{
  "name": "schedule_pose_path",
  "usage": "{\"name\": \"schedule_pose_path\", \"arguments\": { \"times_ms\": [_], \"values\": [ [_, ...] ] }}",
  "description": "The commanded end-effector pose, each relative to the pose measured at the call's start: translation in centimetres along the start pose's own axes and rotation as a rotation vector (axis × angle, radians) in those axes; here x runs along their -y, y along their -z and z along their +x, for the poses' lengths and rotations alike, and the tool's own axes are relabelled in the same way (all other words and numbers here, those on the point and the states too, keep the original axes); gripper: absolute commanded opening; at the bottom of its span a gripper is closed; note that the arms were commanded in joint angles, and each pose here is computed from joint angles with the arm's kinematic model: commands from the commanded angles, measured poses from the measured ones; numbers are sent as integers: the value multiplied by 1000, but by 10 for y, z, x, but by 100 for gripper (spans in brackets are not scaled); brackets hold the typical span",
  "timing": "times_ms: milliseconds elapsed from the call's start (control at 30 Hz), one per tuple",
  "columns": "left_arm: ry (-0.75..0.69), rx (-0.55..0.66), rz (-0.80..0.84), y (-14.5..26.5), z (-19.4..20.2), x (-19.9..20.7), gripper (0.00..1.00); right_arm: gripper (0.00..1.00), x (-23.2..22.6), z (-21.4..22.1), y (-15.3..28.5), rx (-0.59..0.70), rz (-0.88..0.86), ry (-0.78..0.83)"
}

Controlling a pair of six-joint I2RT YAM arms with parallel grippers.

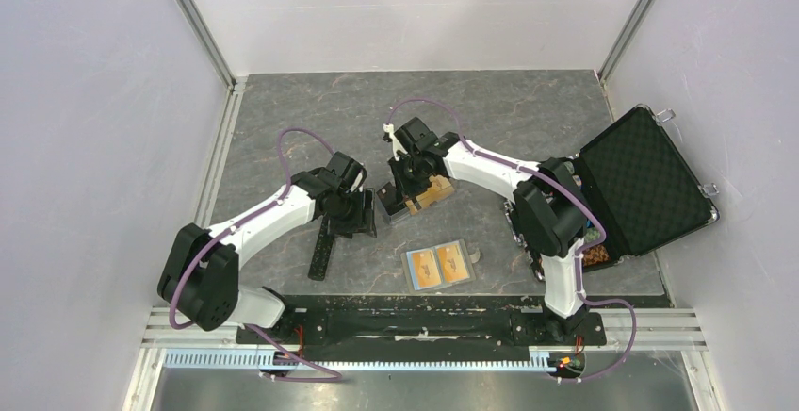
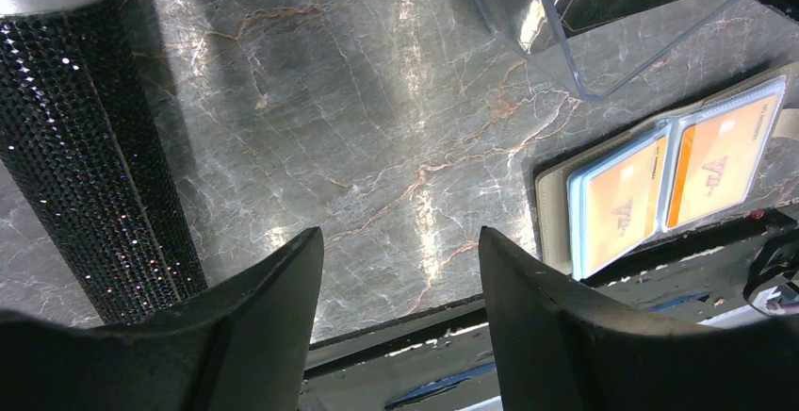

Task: Put the credit cards into the card holder
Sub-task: Pick up the credit card from the storage box.

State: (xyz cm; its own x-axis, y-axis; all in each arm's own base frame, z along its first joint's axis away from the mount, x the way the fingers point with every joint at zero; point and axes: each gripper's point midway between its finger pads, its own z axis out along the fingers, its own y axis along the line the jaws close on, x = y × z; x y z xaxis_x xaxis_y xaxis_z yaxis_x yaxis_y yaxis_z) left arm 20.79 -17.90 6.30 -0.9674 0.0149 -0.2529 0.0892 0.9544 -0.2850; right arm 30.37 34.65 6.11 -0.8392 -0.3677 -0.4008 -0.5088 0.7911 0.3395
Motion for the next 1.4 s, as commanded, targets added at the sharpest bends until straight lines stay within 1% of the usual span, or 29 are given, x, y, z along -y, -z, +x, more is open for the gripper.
{"name": "schedule_pose_path", "arguments": {
  "times_ms": [0, 100, 267, 300, 433, 700, 833, 967, 1167, 1367],
  "values": [
    [-44, 18, 7, 1, -3, 1, 68, 3, -18, -4, -7, 11, -77, 2],
    [-44, 20, 8, 2, -3, 1, 68, 4, -20, -1, -13, -1, -100, -5],
    [-39, 30, 19, 6, -3, 3, 69, 3, -35, -3, -15, 17, -184, -21],
    [-37, 34, 24, 7, -3, 4, 69, 0, -36, -4, -16, 20, -190, -25],
    [-29, 46, 47, 12, -5, 9, 69, 0, -32, -13, -9, 56, -150, -25],
    [-10, 81, 91, 24, -10, 18, 69, 0, -27, -51, 54, 240, -40, -8],
    [4, 115, 148, 34, -17, 31, 69, 0, -24, -59, 83, 306, -26, -14],
    [20, 167, 259, 48, -26, 52, 69, 0, -19, -52, 101, 339, -61, -46],
    [51, 260, 527, 72, -43, 95, 69, 0, -9, -30, 127, 375, -170, -113],
    [87, 300, 764, 89, -53, 128, 71, 0, 1, -10, 156, 435, -274, -196]
  ]
}}
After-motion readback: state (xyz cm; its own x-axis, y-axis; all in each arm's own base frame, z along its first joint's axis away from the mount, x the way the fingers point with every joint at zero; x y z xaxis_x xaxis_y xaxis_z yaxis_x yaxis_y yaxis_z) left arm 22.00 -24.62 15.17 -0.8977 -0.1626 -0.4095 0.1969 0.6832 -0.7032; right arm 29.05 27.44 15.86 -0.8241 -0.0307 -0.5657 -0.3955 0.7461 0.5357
